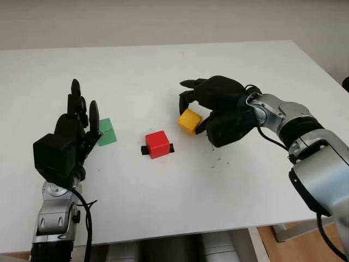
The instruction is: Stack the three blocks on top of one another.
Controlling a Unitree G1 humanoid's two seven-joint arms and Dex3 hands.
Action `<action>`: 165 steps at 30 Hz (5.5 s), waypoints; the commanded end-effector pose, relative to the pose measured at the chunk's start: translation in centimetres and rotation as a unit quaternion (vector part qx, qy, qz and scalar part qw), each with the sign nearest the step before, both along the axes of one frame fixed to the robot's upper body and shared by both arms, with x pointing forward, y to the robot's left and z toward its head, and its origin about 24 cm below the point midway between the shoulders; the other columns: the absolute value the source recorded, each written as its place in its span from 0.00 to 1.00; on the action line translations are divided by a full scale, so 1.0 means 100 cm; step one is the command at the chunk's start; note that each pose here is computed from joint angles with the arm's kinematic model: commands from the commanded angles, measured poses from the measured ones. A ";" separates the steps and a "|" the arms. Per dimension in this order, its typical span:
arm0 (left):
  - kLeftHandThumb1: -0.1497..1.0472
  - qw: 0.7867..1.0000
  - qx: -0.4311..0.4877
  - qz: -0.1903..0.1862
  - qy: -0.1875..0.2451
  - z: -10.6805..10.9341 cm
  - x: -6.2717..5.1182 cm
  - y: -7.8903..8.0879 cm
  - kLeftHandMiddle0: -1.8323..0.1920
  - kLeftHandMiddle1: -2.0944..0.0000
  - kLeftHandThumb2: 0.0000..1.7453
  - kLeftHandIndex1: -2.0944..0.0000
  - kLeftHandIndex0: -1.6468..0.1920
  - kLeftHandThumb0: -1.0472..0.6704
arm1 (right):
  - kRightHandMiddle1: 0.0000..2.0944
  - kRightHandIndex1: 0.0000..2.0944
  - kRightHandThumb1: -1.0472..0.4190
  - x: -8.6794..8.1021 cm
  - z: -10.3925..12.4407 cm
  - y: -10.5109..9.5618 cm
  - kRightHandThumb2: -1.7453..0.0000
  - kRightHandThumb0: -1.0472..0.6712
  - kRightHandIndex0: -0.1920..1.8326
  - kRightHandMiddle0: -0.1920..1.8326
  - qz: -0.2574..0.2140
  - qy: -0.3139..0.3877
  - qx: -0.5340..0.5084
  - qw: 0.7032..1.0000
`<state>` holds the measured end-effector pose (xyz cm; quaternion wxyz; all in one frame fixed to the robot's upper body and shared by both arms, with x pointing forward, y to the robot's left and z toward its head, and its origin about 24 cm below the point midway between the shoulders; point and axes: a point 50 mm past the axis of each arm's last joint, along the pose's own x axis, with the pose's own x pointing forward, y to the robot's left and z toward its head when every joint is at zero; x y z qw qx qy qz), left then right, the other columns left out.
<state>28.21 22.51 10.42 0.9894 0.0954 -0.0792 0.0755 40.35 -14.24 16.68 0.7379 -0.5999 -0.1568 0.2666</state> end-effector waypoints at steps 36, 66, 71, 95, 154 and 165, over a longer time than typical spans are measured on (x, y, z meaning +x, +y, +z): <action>1.00 1.000 -0.002 0.001 -0.003 0.002 -0.003 0.000 0.98 0.98 0.41 0.98 0.99 0.19 | 0.73 0.02 0.10 -0.011 -0.032 0.034 0.97 0.35 0.19 0.30 0.025 0.294 0.390 0.872; 1.00 1.000 0.004 0.002 -0.007 0.004 -0.004 0.000 0.98 0.97 0.41 0.98 0.99 0.19 | 0.73 0.02 0.11 -0.017 -0.045 0.035 0.97 0.33 0.18 0.32 0.023 0.328 0.367 0.870; 1.00 1.000 0.002 0.003 -0.006 0.004 -0.004 0.000 0.98 0.97 0.41 0.97 0.99 0.19 | 0.73 0.02 0.12 -0.017 -0.047 0.035 0.97 0.32 0.18 0.33 0.021 0.324 0.359 0.875; 1.00 1.000 -0.004 0.004 -0.003 0.003 -0.004 0.000 0.98 0.97 0.40 0.98 0.99 0.18 | 0.74 0.03 0.11 -0.018 -0.058 0.035 0.97 0.31 0.19 0.31 0.013 0.302 0.309 0.902; 0.97 0.900 0.413 0.123 0.073 0.048 -0.038 0.049 0.96 1.00 0.03 0.98 0.87 0.15 | 0.02 0.00 0.00 -0.007 0.054 -0.014 0.77 0.15 0.00 0.01 0.056 0.153 0.478 0.863; 0.94 0.871 0.464 0.054 0.151 0.039 -0.025 0.052 1.00 1.00 0.03 0.98 0.92 0.05 | 0.03 0.00 0.00 -0.006 0.053 -0.015 0.81 0.13 0.00 0.03 0.044 0.137 0.490 0.860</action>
